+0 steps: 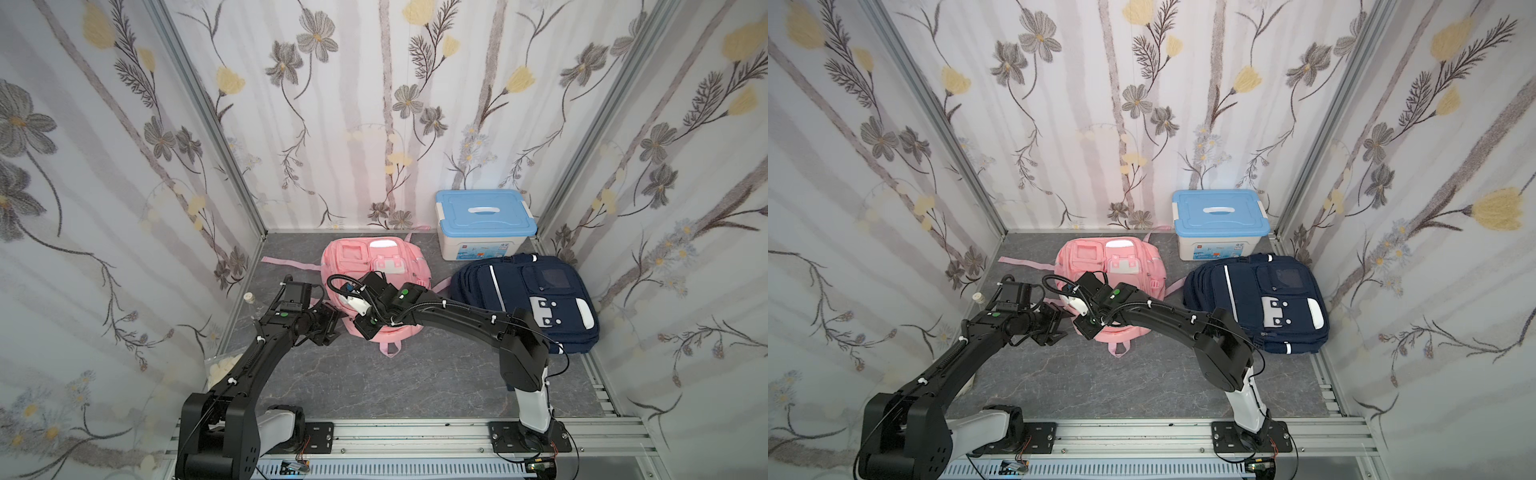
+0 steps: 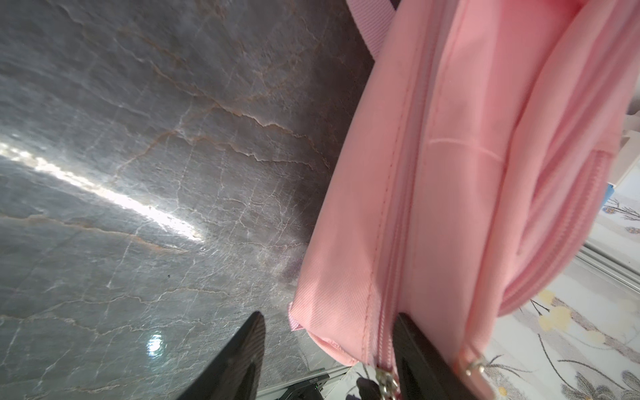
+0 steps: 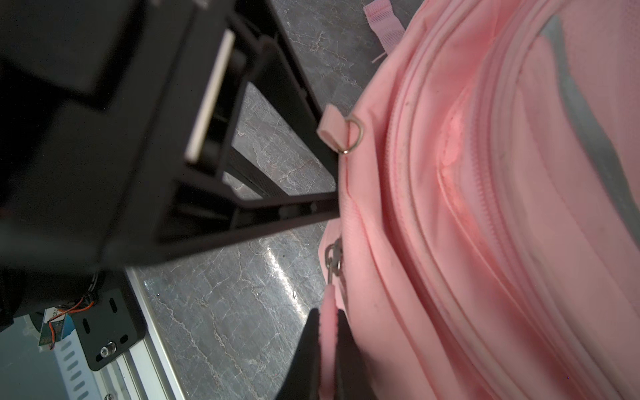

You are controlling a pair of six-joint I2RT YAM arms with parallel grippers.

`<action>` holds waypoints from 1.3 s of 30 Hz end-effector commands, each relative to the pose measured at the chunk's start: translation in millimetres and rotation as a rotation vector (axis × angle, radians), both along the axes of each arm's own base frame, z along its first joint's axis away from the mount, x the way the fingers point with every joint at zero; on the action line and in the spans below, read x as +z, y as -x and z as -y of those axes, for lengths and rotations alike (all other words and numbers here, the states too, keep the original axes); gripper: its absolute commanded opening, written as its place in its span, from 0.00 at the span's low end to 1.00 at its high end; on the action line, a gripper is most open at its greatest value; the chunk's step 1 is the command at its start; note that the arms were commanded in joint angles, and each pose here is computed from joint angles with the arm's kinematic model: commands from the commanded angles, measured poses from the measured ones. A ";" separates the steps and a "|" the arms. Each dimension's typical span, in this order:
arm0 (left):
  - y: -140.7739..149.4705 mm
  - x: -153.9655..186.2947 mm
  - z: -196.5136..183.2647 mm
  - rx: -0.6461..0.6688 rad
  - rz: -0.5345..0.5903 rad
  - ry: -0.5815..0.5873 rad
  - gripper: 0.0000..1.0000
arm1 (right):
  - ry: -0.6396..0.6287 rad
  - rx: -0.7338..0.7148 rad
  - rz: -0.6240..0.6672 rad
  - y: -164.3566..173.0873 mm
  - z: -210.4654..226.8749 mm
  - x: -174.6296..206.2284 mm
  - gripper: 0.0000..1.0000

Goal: Zip up the backpack
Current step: Zip the zipper on the backpack.

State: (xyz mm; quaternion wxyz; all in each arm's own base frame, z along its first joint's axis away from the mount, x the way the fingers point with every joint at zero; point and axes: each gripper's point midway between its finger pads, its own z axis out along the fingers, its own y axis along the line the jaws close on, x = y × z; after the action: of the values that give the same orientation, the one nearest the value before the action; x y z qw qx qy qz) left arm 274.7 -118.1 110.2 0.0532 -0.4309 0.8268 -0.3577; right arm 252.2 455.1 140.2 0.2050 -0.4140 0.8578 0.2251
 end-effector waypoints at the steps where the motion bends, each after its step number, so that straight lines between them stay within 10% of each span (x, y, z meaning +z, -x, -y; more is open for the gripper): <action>1: -14.1 -0.3 -3.3 0.045 0.043 -0.003 0.62 | -0.064 0.040 -0.002 6.2 -10.5 15.6 0.00; 39: -42.0 45.8 -2.6 0.073 0.269 0.006 0.61 | -0.089 0.074 -0.074 18.8 -18.0 20.0 0.00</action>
State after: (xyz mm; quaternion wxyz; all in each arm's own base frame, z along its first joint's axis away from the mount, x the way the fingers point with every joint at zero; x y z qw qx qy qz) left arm 306.2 -112.1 129.1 0.1390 -0.4371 0.8008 -0.3851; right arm 247.9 458.5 153.0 0.2017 -0.4156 0.8534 0.2415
